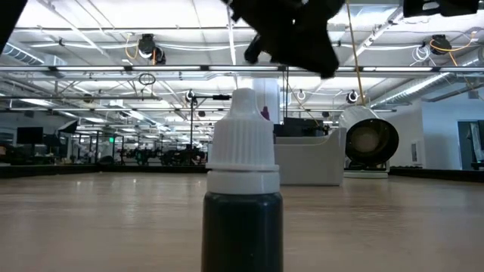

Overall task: Pick & Place food coloring
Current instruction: Put the small red food coloring bottle into the gray bin

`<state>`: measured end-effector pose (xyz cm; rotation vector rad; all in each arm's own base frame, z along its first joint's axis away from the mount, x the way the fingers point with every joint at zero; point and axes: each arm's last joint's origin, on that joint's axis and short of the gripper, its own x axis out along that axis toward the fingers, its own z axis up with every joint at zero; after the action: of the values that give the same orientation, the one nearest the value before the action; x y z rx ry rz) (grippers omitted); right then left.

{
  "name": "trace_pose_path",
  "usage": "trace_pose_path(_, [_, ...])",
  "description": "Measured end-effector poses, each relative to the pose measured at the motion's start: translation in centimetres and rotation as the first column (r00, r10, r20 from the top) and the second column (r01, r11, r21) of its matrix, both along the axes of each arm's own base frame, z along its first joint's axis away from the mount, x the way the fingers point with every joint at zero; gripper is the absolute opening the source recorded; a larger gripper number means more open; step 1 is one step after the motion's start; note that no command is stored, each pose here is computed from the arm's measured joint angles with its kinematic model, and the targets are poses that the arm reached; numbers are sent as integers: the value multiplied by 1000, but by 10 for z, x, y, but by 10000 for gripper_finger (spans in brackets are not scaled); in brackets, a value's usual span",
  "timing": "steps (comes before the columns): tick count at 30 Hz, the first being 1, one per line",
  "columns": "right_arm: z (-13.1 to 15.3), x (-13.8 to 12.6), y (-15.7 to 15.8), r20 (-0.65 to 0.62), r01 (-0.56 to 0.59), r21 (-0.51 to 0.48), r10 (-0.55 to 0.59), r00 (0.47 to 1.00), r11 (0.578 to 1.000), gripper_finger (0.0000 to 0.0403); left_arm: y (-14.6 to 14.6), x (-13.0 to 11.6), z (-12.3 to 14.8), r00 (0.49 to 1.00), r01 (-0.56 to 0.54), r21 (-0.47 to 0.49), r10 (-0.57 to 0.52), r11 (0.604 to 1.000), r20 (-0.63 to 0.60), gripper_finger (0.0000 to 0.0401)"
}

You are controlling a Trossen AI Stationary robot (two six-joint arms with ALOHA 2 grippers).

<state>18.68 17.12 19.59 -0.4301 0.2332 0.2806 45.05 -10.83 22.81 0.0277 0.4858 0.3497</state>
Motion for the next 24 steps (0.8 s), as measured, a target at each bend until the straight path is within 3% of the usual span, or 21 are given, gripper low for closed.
trace_pose_path(6, [0, -4, 5, 6, -29, -8, 29, 1000, 1000, 47, 20, 3, -15, 980, -165, -85, 173, 983, 97, 88])
trace_pose_path(15, [1, -5, 5, 14, -30, -18, 30, 999, 999, 47, 40, 14, -53, 972, -227, -77, 231, 971, 45, 88])
trace_pose_path(24, [2, -5, 5, 15, -30, -18, 31, 999, 999, 47, 57, 19, -65, 971, -239, -79, 240, 968, 14, 88])
